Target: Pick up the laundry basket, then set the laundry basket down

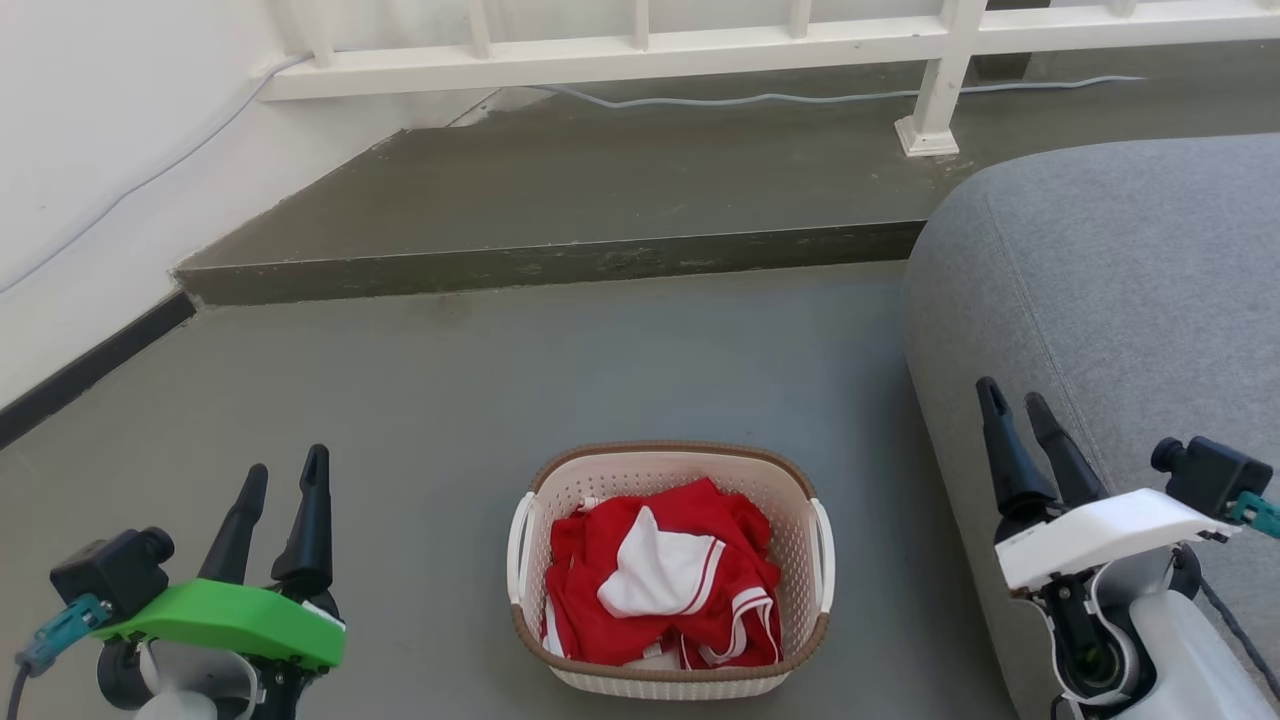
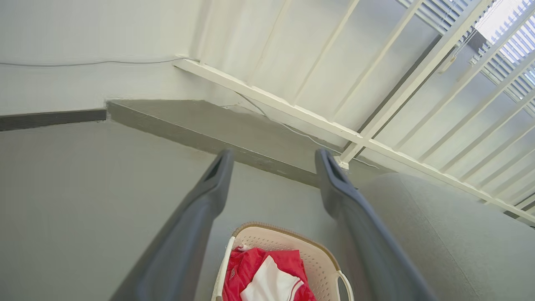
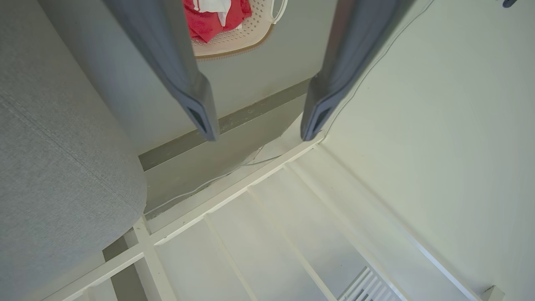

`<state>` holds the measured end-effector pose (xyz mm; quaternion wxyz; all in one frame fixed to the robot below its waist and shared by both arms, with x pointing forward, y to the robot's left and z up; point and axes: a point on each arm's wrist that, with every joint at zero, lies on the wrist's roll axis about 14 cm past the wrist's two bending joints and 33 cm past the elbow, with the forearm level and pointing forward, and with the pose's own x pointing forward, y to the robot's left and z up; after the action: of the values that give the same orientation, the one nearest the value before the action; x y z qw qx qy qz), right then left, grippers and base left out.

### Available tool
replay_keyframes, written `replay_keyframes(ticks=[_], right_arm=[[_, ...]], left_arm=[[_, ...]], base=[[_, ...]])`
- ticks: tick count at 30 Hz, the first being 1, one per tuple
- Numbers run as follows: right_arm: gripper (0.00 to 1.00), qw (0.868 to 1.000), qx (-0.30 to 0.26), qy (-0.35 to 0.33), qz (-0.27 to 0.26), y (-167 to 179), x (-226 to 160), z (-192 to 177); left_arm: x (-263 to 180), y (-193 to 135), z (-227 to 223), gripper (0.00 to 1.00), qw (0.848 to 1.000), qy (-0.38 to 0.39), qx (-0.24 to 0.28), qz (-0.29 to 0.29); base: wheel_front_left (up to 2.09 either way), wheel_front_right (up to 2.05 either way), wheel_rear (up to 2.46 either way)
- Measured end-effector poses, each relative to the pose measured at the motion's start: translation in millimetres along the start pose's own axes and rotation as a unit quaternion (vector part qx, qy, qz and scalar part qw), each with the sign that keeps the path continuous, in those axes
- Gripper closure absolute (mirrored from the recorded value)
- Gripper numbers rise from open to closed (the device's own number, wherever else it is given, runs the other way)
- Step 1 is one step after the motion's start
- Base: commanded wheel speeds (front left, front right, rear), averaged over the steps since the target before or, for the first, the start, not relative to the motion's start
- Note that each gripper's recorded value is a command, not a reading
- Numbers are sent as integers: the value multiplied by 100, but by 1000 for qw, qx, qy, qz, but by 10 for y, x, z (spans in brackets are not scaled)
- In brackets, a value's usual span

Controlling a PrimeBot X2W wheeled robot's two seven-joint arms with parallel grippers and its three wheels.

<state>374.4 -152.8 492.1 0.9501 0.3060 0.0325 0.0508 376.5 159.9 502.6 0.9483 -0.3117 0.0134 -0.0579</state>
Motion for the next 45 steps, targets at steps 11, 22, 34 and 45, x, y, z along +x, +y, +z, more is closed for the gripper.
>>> replay_keyframes(ticks=[11,22,34,45], right_arm=[[0,996,-90,-5,9,102,25,-33],[0,986,-162,-18,29,237,55,-33],[0,966,-249,-39,65,428,77,-20],[0,964,-254,-41,62,417,72,-3]], left_arm=[[13,-98,46,0,997,-16,73,-16],[21,-195,75,0,988,-31,145,-36],[65,-420,143,0,971,-59,222,-74],[67,-431,154,0,970,-62,225,-75]], base=[[0,0,0],[0,0,0],[0,0,0],[0,0,0]])
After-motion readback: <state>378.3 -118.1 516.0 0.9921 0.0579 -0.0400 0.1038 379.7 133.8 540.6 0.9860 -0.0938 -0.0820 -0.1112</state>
